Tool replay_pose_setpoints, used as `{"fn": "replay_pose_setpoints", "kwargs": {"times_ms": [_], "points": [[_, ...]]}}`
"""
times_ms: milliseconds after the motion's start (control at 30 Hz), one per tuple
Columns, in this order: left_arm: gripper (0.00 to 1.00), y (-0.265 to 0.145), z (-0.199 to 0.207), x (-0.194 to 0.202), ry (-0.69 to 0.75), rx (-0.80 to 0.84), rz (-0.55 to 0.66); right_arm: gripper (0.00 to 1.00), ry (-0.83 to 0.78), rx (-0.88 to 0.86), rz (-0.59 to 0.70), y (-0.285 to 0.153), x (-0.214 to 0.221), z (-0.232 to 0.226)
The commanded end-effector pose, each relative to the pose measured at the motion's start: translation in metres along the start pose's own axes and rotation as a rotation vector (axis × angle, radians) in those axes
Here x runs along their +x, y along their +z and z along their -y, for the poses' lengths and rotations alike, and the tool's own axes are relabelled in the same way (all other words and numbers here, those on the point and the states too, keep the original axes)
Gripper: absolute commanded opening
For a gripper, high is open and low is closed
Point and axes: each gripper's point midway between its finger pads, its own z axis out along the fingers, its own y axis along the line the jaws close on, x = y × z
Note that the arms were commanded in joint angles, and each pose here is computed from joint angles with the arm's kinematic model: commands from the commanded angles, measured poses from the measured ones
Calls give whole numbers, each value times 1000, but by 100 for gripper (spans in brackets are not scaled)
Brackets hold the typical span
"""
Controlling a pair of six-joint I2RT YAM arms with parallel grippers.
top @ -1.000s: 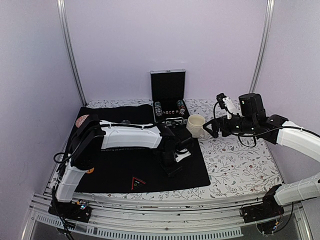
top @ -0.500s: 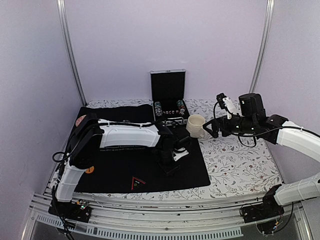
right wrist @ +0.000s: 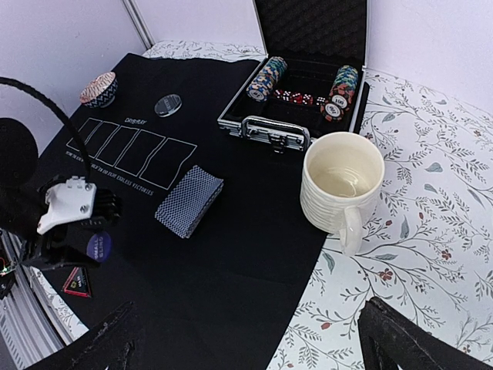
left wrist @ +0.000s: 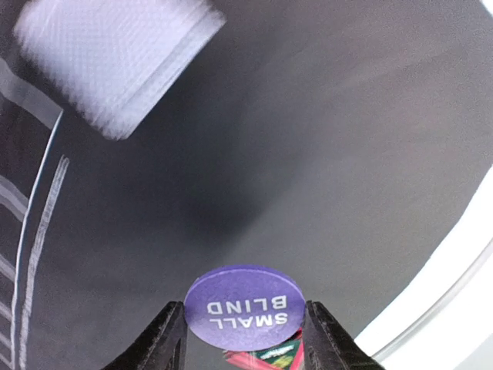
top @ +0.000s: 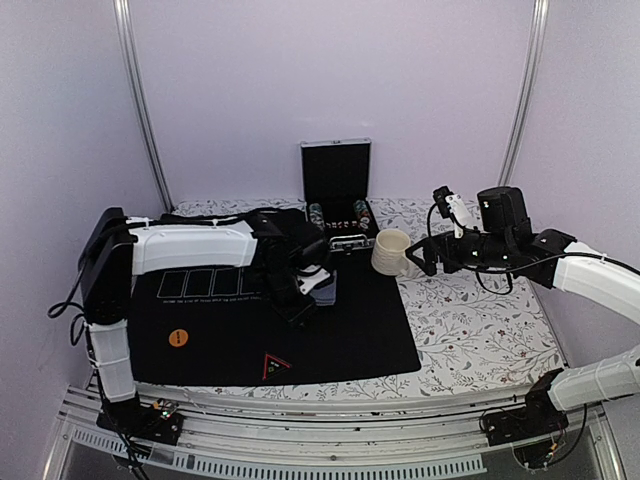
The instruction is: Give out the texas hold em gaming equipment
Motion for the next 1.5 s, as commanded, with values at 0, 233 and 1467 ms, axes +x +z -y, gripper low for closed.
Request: {"fn": "replay_pose_setpoints", "kwargs": {"times_ms": [0, 233, 1467], "points": [[51, 2, -37, 39, -123, -28, -41, 99, 3, -15, 18, -4, -7, -5], [51, 17, -54, 66, -186, -16, -69, 99, 9, -29, 17, -1, -10, -7], [86, -85, -78, 10, -145, -73, 359, 99, 81, -131, 29, 19, -53, -44]]}}
